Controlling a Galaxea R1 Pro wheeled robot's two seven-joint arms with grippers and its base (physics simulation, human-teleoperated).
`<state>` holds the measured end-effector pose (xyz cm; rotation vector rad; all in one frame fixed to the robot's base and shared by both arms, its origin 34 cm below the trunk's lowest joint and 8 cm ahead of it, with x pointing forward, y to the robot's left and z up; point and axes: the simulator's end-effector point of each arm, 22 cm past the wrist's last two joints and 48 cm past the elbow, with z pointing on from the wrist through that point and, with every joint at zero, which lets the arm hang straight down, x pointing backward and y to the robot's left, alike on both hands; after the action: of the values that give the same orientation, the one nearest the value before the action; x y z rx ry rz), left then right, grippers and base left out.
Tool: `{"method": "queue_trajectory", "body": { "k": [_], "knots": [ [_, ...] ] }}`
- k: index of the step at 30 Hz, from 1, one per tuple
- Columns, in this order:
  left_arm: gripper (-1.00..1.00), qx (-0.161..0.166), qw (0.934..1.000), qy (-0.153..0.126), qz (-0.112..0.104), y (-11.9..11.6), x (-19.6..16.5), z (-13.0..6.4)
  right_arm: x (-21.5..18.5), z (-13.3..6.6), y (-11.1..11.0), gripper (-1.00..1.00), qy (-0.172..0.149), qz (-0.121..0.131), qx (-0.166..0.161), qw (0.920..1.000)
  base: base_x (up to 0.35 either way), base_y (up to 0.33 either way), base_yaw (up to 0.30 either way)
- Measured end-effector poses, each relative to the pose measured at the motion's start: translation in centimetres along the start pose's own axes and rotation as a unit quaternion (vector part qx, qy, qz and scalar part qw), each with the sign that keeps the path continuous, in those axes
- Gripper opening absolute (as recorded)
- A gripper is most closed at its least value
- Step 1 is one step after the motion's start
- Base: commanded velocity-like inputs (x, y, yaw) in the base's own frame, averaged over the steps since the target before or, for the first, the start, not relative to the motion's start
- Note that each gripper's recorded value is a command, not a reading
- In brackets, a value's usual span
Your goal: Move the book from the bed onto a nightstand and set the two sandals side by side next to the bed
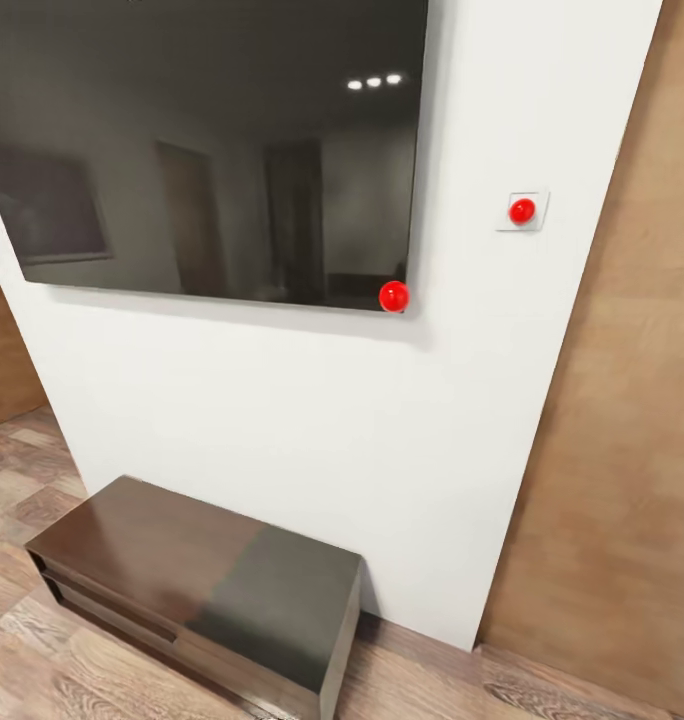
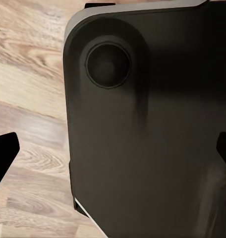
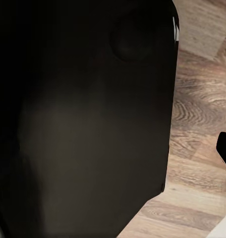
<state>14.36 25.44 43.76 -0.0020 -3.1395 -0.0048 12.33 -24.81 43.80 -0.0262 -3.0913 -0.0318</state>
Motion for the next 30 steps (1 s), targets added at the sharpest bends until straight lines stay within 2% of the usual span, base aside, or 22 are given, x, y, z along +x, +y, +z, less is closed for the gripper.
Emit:
{"method": "queue_trajectory", "body": {
  "k": [30],
  "knots": [
    [1.0, 0.001, 1.0, -0.002, 0.001, -0.13, -0.12, 0.0, -0.03, 0.0, -0.02, 1.0, -0.001, 0.0, 0.0, 1.0, 0.0, 0.0, 0.286]
  ]
}}
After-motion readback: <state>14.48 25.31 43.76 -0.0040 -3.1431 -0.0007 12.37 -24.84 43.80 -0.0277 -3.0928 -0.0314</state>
